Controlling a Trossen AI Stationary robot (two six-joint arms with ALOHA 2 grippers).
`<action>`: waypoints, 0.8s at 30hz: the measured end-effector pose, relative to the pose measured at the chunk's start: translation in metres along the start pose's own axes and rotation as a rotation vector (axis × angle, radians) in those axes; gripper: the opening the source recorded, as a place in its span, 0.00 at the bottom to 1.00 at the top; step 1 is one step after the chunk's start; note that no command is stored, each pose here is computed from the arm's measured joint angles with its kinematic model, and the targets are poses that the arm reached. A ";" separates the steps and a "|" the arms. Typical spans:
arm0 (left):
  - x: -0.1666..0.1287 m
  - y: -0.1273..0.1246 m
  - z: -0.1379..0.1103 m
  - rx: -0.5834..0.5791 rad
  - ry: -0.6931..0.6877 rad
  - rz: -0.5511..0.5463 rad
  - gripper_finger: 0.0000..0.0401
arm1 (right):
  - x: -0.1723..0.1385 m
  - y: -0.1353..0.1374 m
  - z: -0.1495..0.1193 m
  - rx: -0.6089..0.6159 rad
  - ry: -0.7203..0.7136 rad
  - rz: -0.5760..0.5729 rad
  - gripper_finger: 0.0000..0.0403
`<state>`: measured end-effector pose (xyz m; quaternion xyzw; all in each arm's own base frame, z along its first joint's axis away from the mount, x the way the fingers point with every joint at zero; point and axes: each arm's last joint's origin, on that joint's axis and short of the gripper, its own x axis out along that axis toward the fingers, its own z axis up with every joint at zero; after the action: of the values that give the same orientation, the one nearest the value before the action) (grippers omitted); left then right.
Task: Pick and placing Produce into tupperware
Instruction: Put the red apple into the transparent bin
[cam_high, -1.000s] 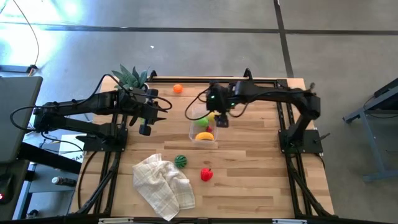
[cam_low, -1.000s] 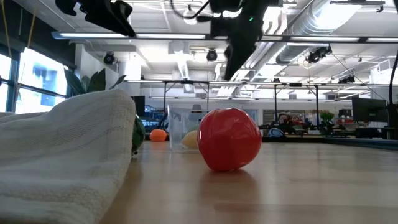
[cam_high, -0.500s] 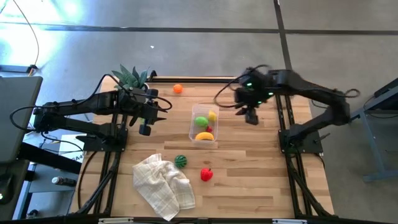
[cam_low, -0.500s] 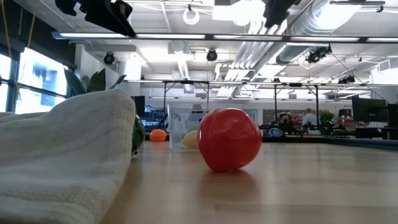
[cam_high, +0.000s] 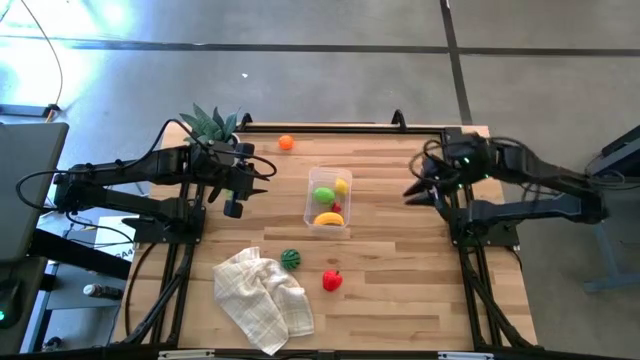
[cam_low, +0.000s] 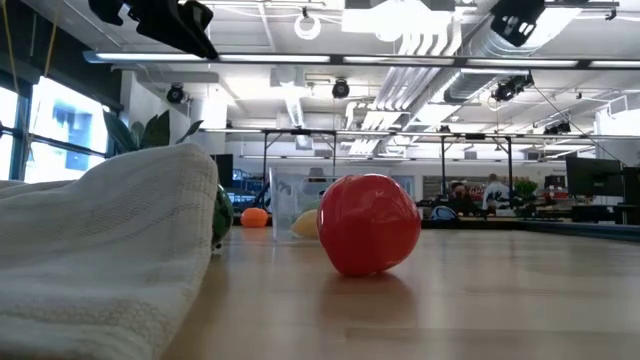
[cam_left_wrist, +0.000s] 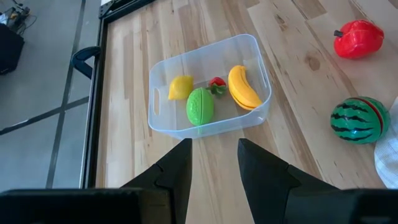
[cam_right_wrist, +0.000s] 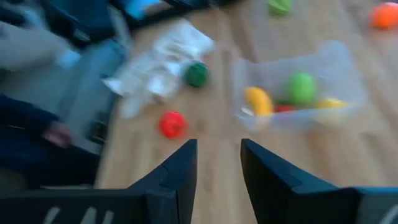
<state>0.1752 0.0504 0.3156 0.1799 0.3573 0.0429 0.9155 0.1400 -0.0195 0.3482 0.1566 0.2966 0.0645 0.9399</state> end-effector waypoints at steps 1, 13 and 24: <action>0.000 0.000 0.000 0.000 0.000 0.000 0.29 | 0.001 0.002 -0.005 0.006 -0.024 0.032 0.28; 0.000 0.000 0.000 0.000 0.000 0.000 0.29 | 0.003 0.023 -0.023 -0.073 -0.144 0.219 0.28; 0.000 0.000 0.000 0.000 0.000 0.000 0.29 | 0.007 0.025 -0.035 -0.239 -0.044 0.184 0.28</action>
<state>0.1751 0.0504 0.3156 0.1800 0.3571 0.0430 0.9155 0.1248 0.0143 0.3258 0.0716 0.2508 0.1816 0.9481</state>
